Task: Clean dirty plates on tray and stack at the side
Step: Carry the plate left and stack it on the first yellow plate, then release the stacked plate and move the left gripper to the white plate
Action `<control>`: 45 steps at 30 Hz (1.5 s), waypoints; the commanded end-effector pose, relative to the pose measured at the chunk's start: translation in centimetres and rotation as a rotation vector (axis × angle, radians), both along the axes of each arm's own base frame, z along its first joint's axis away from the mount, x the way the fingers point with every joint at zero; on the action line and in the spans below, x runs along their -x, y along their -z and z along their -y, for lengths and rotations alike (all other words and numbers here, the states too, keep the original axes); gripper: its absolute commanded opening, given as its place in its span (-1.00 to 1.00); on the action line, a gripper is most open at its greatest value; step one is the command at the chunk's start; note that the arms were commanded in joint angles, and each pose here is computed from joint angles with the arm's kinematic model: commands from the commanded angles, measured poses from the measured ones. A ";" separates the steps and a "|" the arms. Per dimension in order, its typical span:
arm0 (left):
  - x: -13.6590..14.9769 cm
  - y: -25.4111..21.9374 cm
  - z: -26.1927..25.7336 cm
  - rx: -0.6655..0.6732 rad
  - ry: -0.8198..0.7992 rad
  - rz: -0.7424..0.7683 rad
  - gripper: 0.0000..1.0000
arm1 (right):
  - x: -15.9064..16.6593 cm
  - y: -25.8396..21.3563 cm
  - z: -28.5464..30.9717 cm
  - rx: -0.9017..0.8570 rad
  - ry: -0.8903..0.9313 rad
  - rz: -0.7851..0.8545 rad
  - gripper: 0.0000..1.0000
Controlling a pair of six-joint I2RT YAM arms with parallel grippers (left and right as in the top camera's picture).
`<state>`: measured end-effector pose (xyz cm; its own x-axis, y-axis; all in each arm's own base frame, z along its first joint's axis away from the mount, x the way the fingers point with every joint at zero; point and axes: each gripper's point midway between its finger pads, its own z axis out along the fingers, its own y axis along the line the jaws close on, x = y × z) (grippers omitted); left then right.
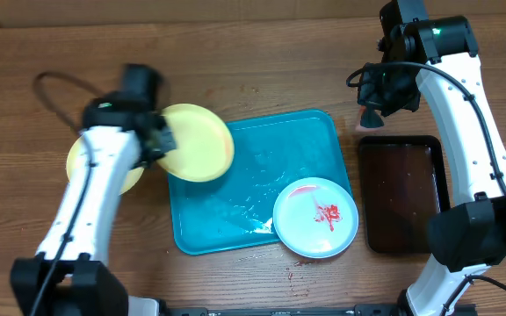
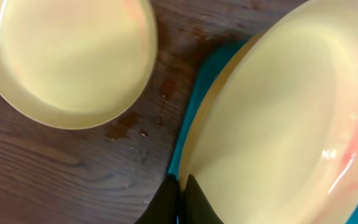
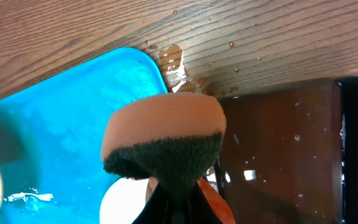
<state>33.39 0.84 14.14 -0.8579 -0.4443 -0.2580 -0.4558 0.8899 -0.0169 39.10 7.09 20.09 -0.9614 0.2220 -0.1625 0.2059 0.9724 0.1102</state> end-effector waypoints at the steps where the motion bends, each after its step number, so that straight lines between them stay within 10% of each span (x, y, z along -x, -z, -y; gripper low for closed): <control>1: 1.0 -0.9 -1.7 0.192 -0.123 0.070 -0.91 | -0.1 -0.2 0.1 -0.005 -0.003 0.006 -0.92; 15: 8.1 6.6 -12.9 0.373 -0.598 0.108 -0.91 | 0.0 -0.2 -0.2 -0.021 -0.006 0.002 -0.92; 37: 7.3 11.0 -16.8 0.382 -0.699 0.105 -0.92 | 0.3 -0.1 -0.3 -0.028 -0.008 -0.012 -0.92; 45: 6.2 10.2 -17.5 0.366 -0.663 0.145 0.22 | 0.3 -0.1 -0.3 -0.028 -0.008 -0.014 -0.92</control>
<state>26.22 18.17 3.29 -0.3348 -0.9399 -0.0674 -0.8792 0.3374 -0.3365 38.59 7.39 20.04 -0.9655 0.2222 -0.1360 0.2054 0.9704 0.1271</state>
